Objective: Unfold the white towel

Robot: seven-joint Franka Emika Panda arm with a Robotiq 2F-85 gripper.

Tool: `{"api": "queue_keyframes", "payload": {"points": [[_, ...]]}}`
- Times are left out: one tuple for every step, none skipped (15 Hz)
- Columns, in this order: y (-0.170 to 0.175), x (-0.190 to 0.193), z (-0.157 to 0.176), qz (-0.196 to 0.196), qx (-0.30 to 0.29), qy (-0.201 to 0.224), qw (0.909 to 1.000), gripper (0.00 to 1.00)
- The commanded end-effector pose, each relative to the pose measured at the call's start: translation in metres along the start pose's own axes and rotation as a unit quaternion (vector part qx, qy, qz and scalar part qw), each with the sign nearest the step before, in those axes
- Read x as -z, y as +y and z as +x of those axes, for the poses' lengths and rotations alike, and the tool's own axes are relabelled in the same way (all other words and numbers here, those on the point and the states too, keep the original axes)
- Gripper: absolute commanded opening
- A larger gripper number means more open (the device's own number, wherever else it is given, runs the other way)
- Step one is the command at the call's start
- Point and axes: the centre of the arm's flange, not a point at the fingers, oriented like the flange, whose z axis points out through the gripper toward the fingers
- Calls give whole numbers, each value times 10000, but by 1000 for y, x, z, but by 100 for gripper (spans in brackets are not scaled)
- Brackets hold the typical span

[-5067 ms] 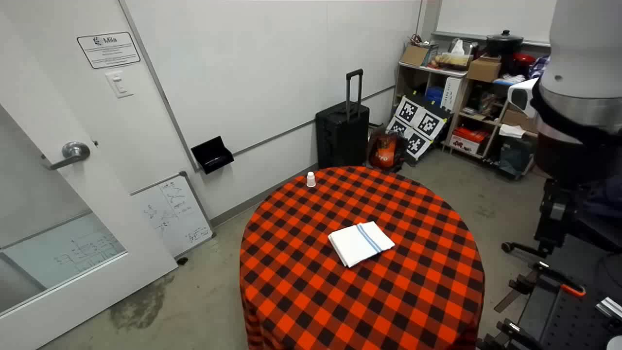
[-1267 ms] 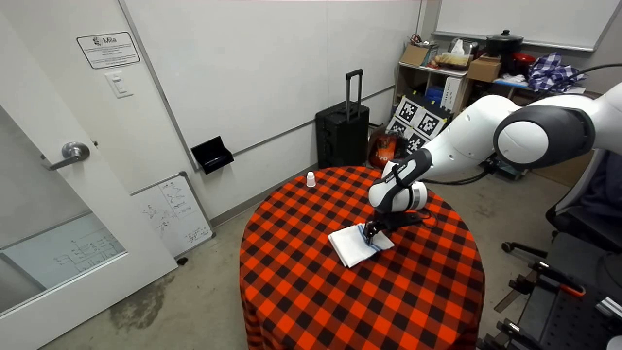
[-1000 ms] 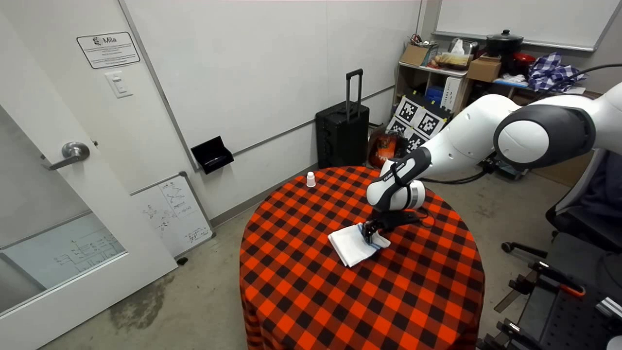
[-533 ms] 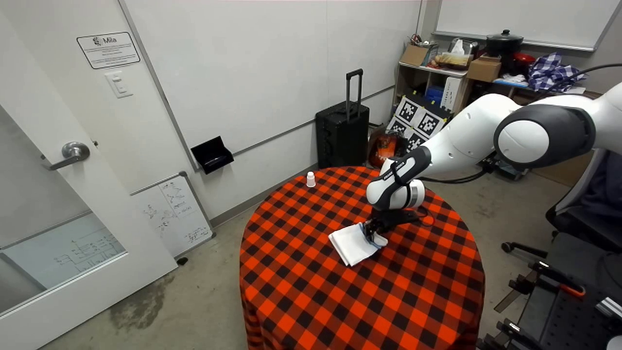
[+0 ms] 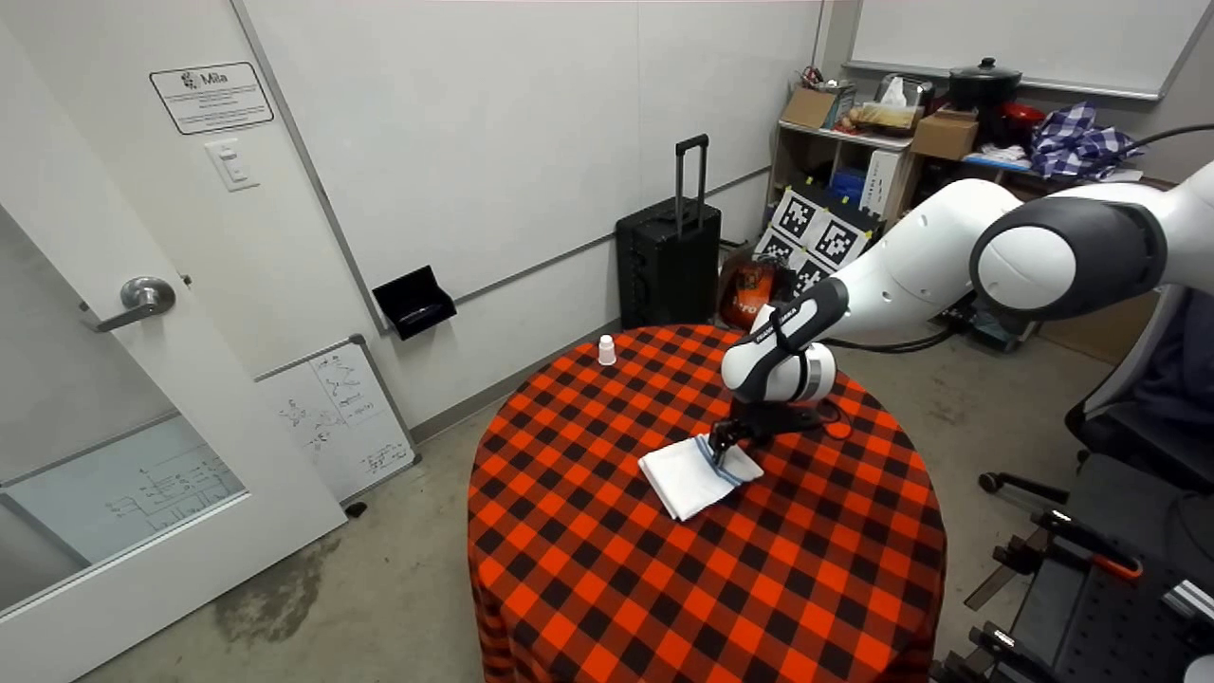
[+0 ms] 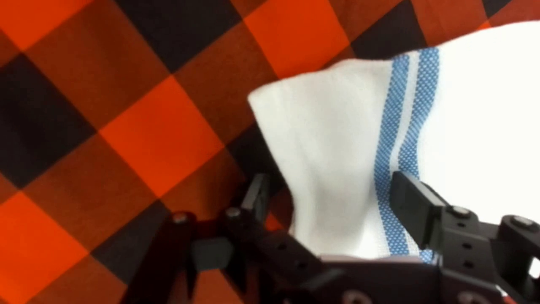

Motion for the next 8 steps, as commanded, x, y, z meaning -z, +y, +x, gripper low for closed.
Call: {"api": "queue_keyframes", "payload": {"points": [[15,-1,-1,240,-369,41,9990,100],[19,-2,0,323,-487,36,9983,100],[23,-2,0,372,-579,37,9976,100],[27,-3,1,440,-682,31,9967,100],[30,-3,1,490,-777,32,9958,100],[33,-5,3,555,-874,21,9946,99],[35,-6,3,605,-950,14,9936,97],[37,-8,3,648,-1035,14,9925,80]]}}
